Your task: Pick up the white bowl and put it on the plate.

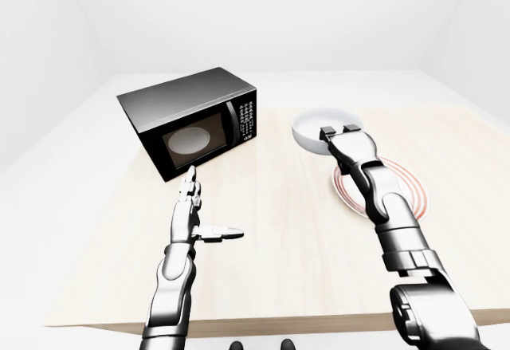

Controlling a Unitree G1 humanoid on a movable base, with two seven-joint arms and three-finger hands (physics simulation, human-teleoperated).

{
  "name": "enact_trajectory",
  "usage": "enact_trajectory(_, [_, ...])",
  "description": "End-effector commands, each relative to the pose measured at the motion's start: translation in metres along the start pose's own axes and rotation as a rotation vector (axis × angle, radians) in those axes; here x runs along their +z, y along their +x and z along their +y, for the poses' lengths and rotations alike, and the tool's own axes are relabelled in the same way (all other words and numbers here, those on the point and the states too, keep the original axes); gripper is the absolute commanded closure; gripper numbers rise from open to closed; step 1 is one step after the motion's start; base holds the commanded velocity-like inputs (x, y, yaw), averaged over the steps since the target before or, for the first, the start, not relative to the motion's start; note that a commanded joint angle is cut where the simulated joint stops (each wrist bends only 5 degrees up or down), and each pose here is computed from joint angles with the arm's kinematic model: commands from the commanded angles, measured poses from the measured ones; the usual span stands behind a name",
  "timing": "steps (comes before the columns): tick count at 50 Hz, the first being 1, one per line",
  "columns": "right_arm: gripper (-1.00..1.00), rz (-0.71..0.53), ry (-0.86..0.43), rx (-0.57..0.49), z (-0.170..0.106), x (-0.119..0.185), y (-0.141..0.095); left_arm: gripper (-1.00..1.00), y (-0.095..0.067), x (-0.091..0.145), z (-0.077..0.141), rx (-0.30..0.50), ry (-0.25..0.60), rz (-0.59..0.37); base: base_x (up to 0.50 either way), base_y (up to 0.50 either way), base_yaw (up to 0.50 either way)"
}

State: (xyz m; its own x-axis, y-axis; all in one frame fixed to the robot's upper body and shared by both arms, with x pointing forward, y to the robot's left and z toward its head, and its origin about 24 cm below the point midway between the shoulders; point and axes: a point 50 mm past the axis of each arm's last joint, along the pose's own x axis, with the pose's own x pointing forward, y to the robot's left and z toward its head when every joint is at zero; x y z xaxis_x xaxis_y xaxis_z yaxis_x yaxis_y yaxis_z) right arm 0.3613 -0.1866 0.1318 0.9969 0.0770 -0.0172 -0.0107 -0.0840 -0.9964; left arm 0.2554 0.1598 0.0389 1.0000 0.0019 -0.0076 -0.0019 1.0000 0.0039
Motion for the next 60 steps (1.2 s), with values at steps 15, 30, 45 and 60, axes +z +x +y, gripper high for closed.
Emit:
enact_trajectory(15, [1.00, 0.059, 0.140, -0.032, 0.002, -0.033, -0.003, -1.00, 0.000, 0.001, 0.000, 0.002, 0.000, 0.003, 0.00, 0.00, 0.00])
enact_trajectory(30, [1.00, 0.111, 0.155, -0.024, 0.009, -0.052, -0.011, -1.00, 0.000, 0.000, 0.000, 0.000, 0.002, 0.002, 0.00, 0.00, 0.00])
enact_trajectory(45, [1.00, 0.154, 0.171, -0.018, 0.015, -0.068, -0.019, -1.00, 0.000, 0.001, -0.001, 0.000, 0.002, 0.002, 0.00, 0.00, 0.00])
enact_trajectory(60, [1.00, 0.191, 0.191, -0.014, 0.021, -0.081, -0.027, -1.00, 0.000, 0.001, -0.001, 0.000, 0.002, 0.002, 0.00, 0.00, 0.00])
